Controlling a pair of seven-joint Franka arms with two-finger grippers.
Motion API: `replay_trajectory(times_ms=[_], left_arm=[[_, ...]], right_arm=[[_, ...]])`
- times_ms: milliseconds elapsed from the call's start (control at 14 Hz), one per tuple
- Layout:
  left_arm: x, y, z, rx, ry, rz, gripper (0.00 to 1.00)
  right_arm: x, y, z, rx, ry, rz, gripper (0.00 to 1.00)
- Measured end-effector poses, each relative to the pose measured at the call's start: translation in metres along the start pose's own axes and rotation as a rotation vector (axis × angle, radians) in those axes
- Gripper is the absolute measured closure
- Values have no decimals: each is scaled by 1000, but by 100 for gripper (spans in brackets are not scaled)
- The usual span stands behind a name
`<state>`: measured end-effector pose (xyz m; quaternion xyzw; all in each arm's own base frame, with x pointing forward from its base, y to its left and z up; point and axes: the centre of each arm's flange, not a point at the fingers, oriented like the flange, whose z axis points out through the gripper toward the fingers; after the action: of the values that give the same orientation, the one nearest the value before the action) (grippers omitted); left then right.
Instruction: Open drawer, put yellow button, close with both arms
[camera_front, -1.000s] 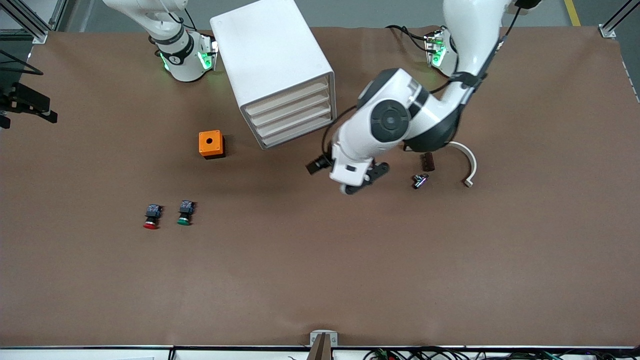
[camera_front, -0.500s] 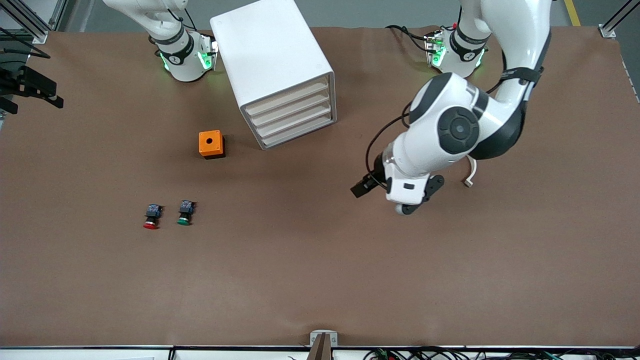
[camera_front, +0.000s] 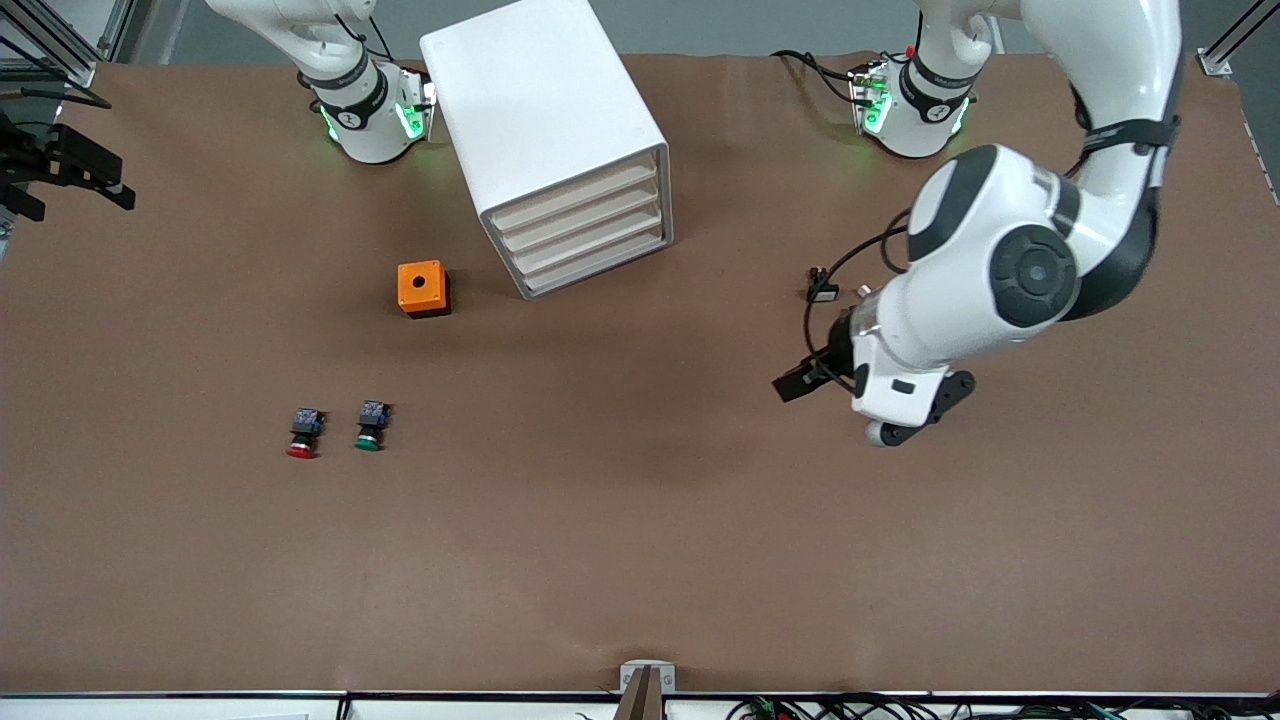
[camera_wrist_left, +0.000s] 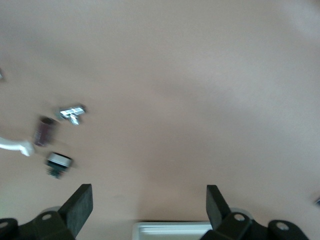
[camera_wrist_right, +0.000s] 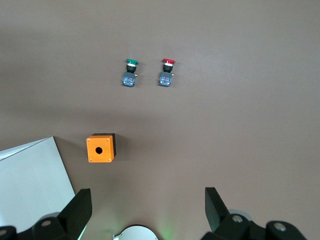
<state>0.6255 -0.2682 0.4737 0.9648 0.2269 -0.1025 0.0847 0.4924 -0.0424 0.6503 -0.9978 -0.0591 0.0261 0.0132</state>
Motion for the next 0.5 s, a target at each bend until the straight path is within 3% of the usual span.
replay_trajectory(times_ms=[286,500], left_arm=[[20,-51,-16,35,-9,280,0],[26,-93,-20,115,12,437,0]], right_arm=[[-1,0,1,0,-1,41,0],[-1,1,1,0,2,59,0]])
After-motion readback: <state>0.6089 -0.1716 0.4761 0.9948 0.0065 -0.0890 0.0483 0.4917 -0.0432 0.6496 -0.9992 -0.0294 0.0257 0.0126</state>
